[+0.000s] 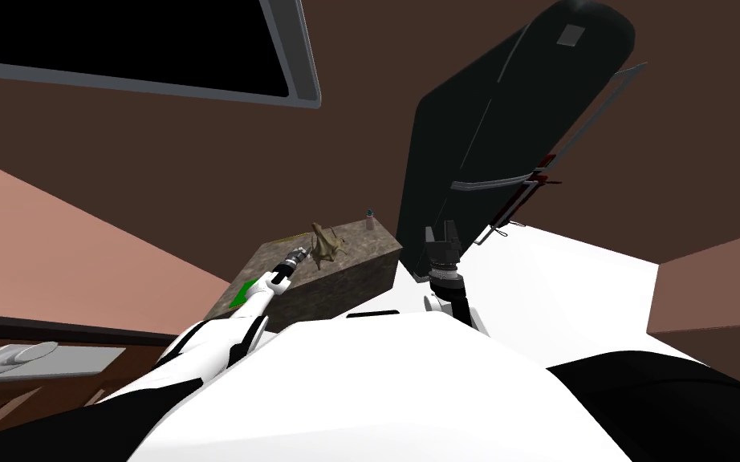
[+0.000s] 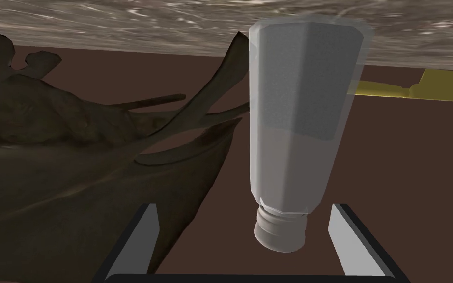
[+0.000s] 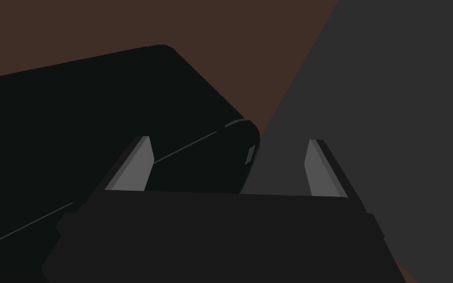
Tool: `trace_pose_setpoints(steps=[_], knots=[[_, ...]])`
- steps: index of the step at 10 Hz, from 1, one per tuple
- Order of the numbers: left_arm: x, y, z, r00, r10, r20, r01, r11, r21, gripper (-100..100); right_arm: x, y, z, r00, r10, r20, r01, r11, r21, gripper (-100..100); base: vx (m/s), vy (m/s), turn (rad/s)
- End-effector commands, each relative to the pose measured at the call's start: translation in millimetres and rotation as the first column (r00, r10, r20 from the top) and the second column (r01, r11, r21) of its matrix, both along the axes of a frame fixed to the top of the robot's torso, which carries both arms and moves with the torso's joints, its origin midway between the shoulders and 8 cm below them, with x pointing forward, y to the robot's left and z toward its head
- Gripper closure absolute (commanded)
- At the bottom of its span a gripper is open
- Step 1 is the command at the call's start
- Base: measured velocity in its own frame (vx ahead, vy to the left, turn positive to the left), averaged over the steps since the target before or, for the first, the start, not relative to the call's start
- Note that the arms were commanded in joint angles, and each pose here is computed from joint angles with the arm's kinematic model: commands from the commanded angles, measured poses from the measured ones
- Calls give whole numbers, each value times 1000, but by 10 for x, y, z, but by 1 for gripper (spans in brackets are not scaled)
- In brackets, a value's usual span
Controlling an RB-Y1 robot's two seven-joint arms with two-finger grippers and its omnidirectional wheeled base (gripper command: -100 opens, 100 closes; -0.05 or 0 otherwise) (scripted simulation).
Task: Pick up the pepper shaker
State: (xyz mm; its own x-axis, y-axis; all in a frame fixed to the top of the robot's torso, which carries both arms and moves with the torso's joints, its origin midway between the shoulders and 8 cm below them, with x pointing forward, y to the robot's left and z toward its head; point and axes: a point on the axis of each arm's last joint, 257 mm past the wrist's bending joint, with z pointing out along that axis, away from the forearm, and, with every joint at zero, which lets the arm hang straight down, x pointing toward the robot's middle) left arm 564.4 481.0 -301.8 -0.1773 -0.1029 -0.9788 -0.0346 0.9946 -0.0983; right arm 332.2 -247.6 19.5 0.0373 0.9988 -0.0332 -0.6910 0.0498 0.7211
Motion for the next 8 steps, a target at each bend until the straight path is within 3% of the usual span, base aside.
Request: trace_pose_setpoints(steps=[1, 2, 5, 6, 7, 8], knots=[[-20, 83, -50, 1000, 8, -21, -8, 1000, -2, -100, 0, 0, 0, 1000, 0, 0, 0, 1000, 0, 0, 2, -54, 83], [117, 32, 137, 1000, -27, 10, 27, 1000, 4, -100, 0, 0, 0, 1000, 0, 0, 0, 1000, 0, 0, -7, -68, 132], [51, 134, -3, 1000, 1, -24, -1, 1000, -3, -100, 0, 0, 0, 1000, 0, 0, 0, 1000, 0, 0, 1, -26, 21], [77, 114, 39, 1000, -5, -17, 5, 1000, -2, -100, 0, 0, 0, 1000, 0, 0, 0, 1000, 0, 0, 0, 0, 0], [74, 118, 33, 1000, -4, -18, 4, 1000, -2, 100, 0, 0, 0, 1000, 0, 0, 0, 1000, 0, 0, 0, 0, 0], [74, 118, 34, 1000, -4, -18, 4, 1000, -2, 100, 0, 0, 0, 1000, 0, 0, 0, 1000, 0, 0, 1, 8, 28]])
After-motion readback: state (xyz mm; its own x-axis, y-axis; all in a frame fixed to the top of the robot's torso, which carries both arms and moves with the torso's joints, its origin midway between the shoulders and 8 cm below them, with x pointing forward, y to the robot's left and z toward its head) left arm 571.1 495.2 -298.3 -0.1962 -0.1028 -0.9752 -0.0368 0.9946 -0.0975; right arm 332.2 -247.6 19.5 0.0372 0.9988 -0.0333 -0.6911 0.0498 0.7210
